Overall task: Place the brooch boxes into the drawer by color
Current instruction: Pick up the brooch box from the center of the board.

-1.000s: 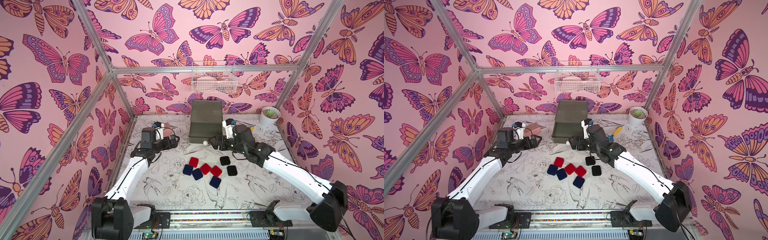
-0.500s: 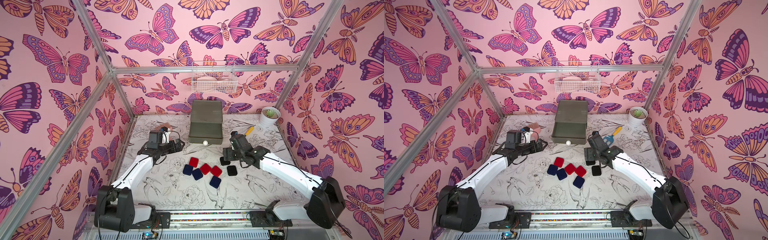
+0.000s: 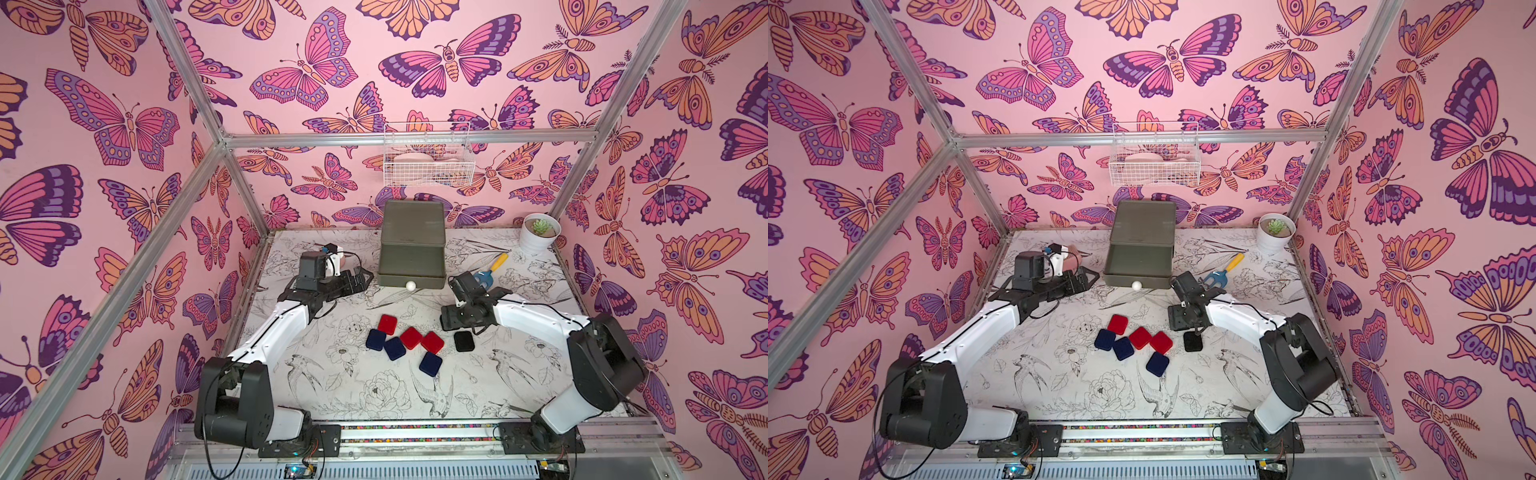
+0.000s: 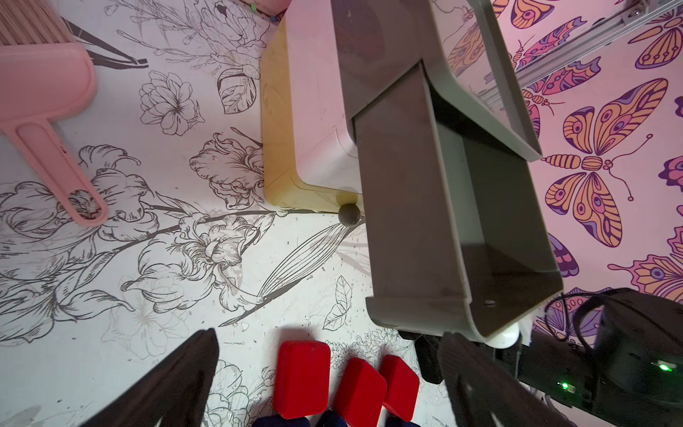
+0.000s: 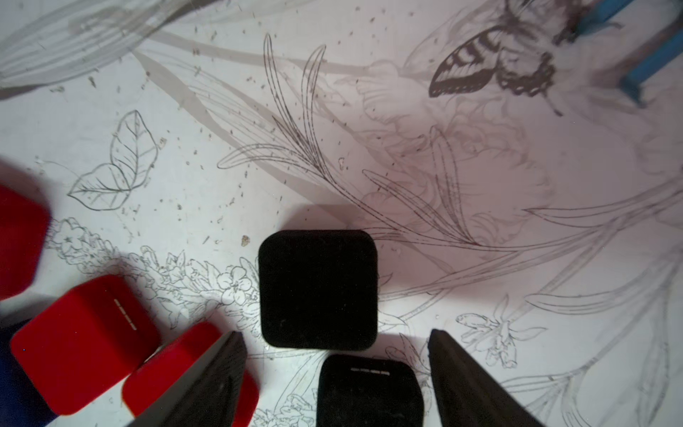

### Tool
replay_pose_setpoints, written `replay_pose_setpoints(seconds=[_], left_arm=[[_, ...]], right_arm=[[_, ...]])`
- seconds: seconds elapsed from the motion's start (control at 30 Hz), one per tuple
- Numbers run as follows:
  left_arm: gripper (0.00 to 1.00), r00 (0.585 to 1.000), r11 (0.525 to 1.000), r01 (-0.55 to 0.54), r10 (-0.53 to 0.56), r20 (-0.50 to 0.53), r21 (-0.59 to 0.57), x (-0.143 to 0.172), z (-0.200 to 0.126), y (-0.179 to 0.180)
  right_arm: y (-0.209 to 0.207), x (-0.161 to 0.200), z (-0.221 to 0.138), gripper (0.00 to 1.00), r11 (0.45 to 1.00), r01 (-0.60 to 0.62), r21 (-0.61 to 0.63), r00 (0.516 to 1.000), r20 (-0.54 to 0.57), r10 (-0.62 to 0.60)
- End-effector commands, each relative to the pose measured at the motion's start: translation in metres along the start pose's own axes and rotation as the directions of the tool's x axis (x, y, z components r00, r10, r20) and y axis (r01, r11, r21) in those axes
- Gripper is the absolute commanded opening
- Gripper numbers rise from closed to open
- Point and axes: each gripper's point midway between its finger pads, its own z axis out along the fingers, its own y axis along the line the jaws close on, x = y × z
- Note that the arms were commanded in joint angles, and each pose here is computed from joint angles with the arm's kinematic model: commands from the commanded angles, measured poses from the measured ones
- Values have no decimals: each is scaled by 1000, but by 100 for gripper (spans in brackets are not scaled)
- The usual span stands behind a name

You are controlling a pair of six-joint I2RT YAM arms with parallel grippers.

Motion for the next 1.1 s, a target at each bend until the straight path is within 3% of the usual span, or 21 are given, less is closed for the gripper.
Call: replay_pose_setpoints(seconds=[0.0,0.43,0.63,0.8,1.07], left_arm=[[100,1000,1000,-10,10,25,26,-9,-2,-8],[100,999,1000,-19,18,32,20,-11,-2,-7],[100,999,1000,-24,23,36,18,-13,-2,-8],[100,999,999,-30,30,42,15,-16,-2,-7],[100,994,999,-41,40,102,3,-42,-13,-5]], right_arm=[[12,-7,6,82,998,23,-57,1000,3,-23],[-1,-6,27,71,999,23,31,1000,-10,-22],[-4,-9,25,53,999,22,47,1000,2,-23],[-9,-11,5,53,998,19,62,999,45,-22],[-32,-51,-65,53,991,-51,123,971,239,20]])
